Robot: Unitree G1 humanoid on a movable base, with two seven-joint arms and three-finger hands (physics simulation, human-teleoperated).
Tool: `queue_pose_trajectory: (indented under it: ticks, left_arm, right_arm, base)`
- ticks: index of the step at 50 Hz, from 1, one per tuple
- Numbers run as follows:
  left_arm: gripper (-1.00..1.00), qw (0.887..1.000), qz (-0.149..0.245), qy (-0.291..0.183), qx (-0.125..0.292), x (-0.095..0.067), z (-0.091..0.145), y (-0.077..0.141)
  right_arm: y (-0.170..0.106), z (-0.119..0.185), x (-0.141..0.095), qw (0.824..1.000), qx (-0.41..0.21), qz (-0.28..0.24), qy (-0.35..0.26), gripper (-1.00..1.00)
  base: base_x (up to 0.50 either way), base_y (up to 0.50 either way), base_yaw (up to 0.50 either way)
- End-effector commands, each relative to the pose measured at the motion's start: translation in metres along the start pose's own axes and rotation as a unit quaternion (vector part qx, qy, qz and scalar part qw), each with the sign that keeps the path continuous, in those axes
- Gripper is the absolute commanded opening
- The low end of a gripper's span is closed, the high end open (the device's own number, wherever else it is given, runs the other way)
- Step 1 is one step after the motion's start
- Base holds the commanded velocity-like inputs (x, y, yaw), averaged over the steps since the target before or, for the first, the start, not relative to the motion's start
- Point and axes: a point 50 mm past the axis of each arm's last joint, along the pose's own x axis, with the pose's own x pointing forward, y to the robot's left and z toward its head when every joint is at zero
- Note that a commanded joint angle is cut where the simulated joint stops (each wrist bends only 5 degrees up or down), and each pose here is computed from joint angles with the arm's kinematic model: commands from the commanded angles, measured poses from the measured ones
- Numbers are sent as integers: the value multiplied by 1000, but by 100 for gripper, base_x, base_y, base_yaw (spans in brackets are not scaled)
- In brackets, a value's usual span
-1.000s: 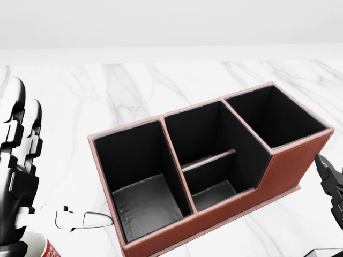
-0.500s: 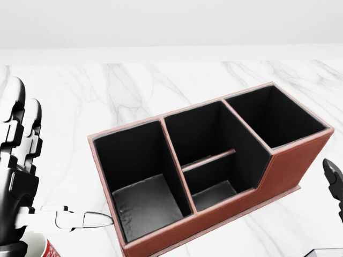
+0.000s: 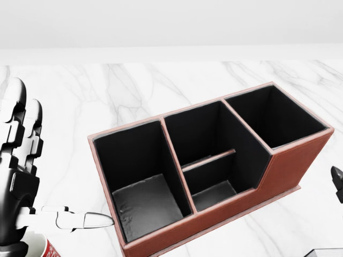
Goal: Pick up the book and place it in the back compartment of the caddy.
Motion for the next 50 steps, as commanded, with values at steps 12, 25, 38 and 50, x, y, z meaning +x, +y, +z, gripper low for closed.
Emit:
queue_pose_trajectory:
  ticks: [12, 25, 38, 50]
  left_arm:
    - [100, 1000, -1, 2, 0, 0, -1, 0]
    - [100, 1000, -1, 2, 1, 0, -1, 0]
    - [100, 1000, -1, 4, 1, 0, -2, 0]
    - [100, 1000, -2, 7, 1, 0, -3, -1]
  right_arm:
    - [5, -12, 7, 1000, -2, 6, 20, 100]
    - [11, -16, 14, 1000, -5, 11, 26, 100]
    - [13, -17, 13, 1000, -6, 14, 27, 100]
    - [14, -23, 12, 999, -4, 20, 38, 100]
  base:
    - [0, 0, 0]
    - [0, 0, 0]
    - [0, 0, 0]
    - [0, 0, 0]
